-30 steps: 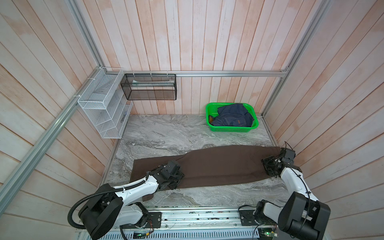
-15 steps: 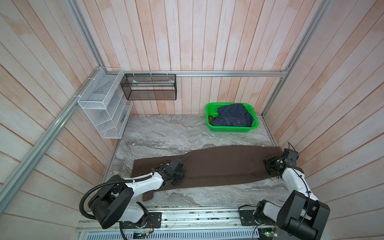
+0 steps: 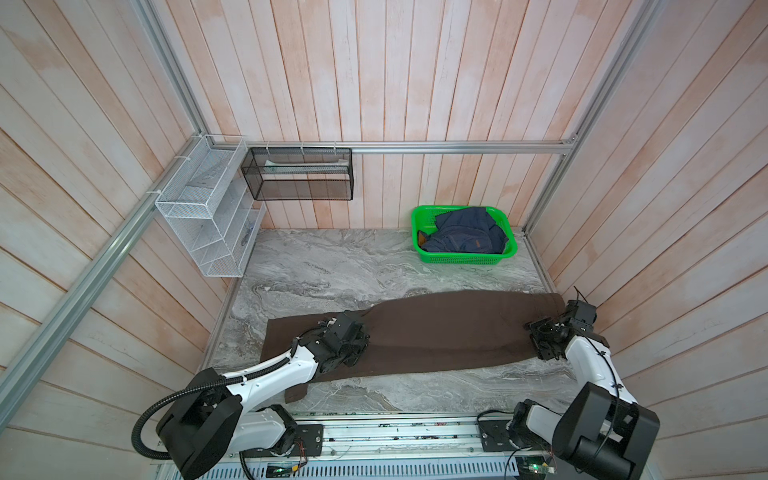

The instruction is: Fold and stack the trousers

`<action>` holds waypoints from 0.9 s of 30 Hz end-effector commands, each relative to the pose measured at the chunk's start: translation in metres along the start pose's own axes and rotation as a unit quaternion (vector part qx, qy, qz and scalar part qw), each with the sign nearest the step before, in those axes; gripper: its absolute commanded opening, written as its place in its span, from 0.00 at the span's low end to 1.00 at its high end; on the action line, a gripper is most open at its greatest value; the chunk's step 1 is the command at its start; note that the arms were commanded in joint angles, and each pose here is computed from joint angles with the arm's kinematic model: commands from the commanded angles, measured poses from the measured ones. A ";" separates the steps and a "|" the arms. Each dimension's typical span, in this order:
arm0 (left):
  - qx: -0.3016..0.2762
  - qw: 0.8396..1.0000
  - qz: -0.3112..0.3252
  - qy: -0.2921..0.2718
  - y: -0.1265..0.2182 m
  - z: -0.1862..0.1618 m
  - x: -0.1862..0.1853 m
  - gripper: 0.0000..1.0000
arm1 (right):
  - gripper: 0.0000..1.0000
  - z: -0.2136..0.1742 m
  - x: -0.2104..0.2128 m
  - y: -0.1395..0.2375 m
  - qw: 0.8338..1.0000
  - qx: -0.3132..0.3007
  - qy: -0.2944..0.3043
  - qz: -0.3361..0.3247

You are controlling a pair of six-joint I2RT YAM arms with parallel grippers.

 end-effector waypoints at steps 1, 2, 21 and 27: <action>-0.012 1.000 0.013 -0.009 -0.002 0.001 0.002 0.00 | 0.63 -0.003 -0.007 0.000 0.999 0.023 -0.001 -0.036; -0.011 1.000 0.014 -0.009 -0.003 0.001 0.002 0.00 | 0.63 -0.004 -0.009 -0.001 0.999 0.026 -0.001 -0.041; -0.004 1.000 0.000 -0.022 0.000 -0.001 -0.004 0.00 | 0.13 0.021 0.008 -0.005 1.000 -0.008 -0.010 0.015; -0.008 0.999 -0.015 -0.029 0.018 0.000 -0.008 0.00 | 0.00 0.024 0.017 0.020 0.999 -0.021 -0.006 0.035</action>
Point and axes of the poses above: each gripper's point midway between its finger pads, its own y axis back along the fingers, its own x axis along the line the jaws close on, z = x × y, the point moved 9 cm from there along y, back along the fingers, and after that the axes turned 5 degrees about y, right-handed, at the moved point
